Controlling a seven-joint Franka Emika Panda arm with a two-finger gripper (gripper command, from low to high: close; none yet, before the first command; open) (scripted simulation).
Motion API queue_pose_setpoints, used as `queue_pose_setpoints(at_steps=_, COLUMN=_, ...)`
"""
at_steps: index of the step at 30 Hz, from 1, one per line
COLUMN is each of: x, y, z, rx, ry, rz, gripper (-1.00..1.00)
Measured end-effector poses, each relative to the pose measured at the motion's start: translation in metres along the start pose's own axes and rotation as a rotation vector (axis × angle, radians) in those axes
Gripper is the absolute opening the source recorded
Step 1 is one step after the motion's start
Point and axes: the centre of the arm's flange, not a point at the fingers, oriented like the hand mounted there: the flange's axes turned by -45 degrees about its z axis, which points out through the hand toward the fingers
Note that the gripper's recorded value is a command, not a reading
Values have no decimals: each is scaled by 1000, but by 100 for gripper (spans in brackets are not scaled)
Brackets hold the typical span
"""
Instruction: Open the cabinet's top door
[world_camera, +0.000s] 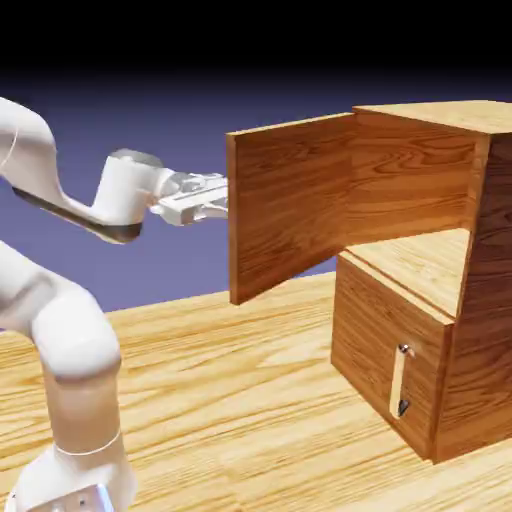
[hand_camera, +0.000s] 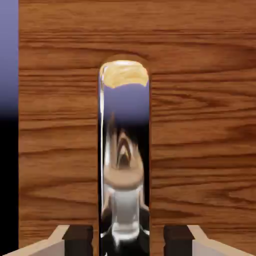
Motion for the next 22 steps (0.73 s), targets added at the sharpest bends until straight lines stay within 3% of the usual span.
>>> queue_pose_setpoints(at_steps=10, x=0, y=38, z=-59, rx=217, ry=0, rz=0, gripper=-100)
queue_pose_setpoints(at_steps=21, x=0, y=56, z=-80, rx=302, ry=0, rz=0, gripper=-100)
queue_pose_setpoints(at_steps=22, x=0, y=58, z=-81, rx=309, ry=0, rz=-1, gripper=100)
